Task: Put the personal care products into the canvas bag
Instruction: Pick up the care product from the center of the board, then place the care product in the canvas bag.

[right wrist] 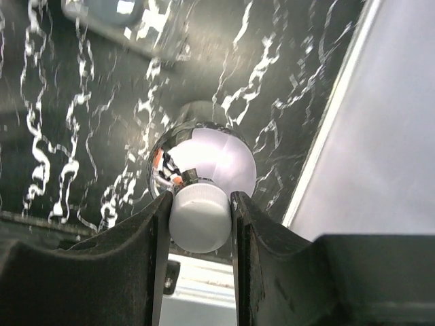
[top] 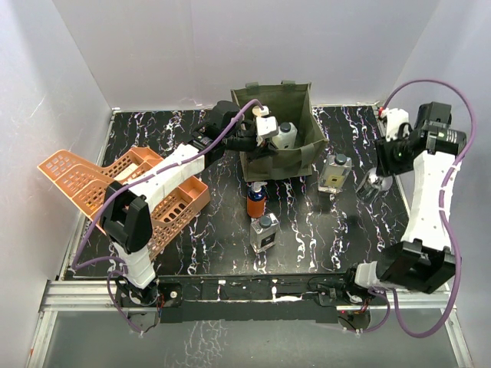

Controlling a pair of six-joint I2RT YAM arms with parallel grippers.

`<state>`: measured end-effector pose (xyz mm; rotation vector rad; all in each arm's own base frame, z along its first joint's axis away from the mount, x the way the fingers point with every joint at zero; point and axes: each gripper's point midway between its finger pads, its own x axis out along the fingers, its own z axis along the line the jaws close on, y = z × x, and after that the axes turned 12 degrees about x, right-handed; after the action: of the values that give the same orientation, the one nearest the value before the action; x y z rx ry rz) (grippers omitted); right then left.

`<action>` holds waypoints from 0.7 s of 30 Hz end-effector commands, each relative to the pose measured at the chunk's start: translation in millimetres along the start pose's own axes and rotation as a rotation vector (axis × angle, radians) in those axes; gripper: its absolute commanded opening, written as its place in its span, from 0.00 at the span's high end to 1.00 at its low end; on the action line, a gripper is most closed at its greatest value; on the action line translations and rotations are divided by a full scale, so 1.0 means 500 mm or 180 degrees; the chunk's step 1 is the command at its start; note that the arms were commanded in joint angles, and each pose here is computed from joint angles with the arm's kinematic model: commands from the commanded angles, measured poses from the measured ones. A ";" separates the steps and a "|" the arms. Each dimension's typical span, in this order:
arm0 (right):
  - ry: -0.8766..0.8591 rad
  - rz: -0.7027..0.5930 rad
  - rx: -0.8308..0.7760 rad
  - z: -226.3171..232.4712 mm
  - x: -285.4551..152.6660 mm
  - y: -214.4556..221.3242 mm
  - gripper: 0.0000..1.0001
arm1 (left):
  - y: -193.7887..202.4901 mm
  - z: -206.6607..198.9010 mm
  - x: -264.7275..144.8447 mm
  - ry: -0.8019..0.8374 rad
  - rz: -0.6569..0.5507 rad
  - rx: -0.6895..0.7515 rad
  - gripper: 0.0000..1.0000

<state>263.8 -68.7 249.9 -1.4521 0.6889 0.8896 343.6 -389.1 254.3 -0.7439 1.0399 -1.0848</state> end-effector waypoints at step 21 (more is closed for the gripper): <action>0.0106 -0.2649 -0.0328 0.170 -0.231 -0.575 0.92 | 0.013 -0.027 0.024 0.0251 0.0022 -0.0001 0.99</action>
<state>423.2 3.5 394.5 -1.5787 0.3313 0.5571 342.6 -392.9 252.9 -0.7212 1.0492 -1.1013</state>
